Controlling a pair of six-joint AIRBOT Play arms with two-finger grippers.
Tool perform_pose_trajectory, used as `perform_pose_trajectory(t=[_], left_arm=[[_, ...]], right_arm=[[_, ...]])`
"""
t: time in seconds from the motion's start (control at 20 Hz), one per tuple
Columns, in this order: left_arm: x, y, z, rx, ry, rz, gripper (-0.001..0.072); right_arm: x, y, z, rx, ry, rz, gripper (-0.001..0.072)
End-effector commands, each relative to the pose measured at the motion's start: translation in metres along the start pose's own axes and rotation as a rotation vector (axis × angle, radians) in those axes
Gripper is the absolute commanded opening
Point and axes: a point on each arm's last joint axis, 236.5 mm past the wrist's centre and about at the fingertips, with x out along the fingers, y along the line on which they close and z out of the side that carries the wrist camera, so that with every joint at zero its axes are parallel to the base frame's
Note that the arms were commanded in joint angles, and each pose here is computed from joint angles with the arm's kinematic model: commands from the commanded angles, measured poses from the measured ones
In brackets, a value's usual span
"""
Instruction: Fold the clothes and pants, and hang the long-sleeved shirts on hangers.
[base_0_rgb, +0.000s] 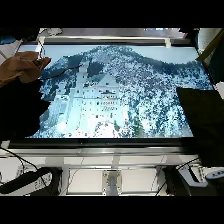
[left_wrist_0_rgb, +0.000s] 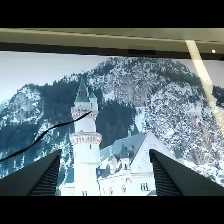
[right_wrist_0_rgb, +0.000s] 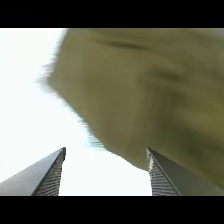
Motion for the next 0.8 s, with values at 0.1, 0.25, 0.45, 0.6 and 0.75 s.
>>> perform_pose_trajectory(t=[0.1,0.25,0.45,0.6,0.75], left_arm=[[-0.001,-0.001,-0.021,0.0,0.089,-0.004,0.0623],[-0.001,-0.001,-0.023,0.0,0.096,-0.004,0.0623],[0.0,-0.001,-0.023,0.0,0.096,-0.004,0.0623],[0.0,-0.001,-0.023,0.0,0.096,-0.004,0.0623],[0.0,-0.001,-0.023,0.0,0.096,-0.004,0.0623]], right_arm=[[-0.025,0.208,-0.117,-0.532,0.211,0.602,0.0557],[-0.022,0.224,-0.188,-0.751,0.378,0.613,0.0557],[-0.018,0.224,-0.228,-0.95,0.427,0.565,0.0556],[-0.024,0.227,-0.243,-0.987,0.462,0.59,0.0557],[-0.024,0.226,-0.244,-0.986,0.467,0.588,0.0557]])
